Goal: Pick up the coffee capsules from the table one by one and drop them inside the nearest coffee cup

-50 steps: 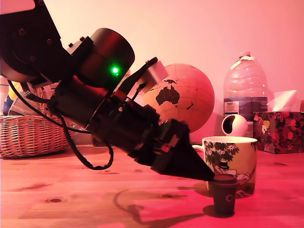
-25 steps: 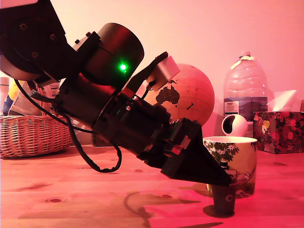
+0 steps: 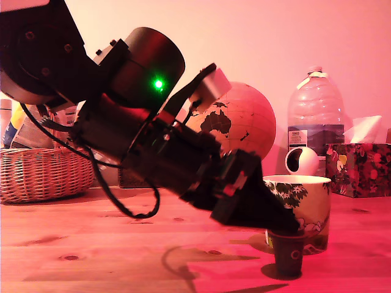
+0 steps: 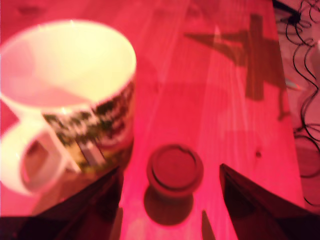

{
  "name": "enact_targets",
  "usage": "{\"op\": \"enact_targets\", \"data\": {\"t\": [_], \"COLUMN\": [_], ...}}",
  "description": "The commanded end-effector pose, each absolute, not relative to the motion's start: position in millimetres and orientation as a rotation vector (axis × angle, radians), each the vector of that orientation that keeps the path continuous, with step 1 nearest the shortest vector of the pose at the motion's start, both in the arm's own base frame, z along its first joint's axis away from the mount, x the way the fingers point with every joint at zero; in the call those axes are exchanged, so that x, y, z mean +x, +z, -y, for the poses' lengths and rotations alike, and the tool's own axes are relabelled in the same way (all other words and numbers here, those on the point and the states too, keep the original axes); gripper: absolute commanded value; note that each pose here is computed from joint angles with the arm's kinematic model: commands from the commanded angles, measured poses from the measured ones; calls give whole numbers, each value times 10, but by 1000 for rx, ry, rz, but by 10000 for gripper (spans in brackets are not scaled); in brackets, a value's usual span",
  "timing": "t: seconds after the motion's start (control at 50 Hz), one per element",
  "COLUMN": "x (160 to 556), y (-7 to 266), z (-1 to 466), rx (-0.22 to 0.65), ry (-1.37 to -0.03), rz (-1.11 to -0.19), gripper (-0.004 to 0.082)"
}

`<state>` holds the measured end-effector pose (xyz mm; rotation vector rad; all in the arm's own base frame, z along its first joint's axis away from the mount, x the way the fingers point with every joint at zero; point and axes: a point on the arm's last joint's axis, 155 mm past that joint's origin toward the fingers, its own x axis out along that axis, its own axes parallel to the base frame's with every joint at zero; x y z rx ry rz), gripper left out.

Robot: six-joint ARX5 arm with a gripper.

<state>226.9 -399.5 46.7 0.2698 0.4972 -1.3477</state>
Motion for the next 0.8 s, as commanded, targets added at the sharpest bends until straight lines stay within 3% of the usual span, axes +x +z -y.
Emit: {"op": "enact_targets", "data": {"t": [0.0,0.78], "x": [2221,2135], "y": [314,227], "z": [4000,4241], "rx": [286,294], "ry": [-1361,-1436], "rz": [-522,-588], "gripper": [548,546]}}
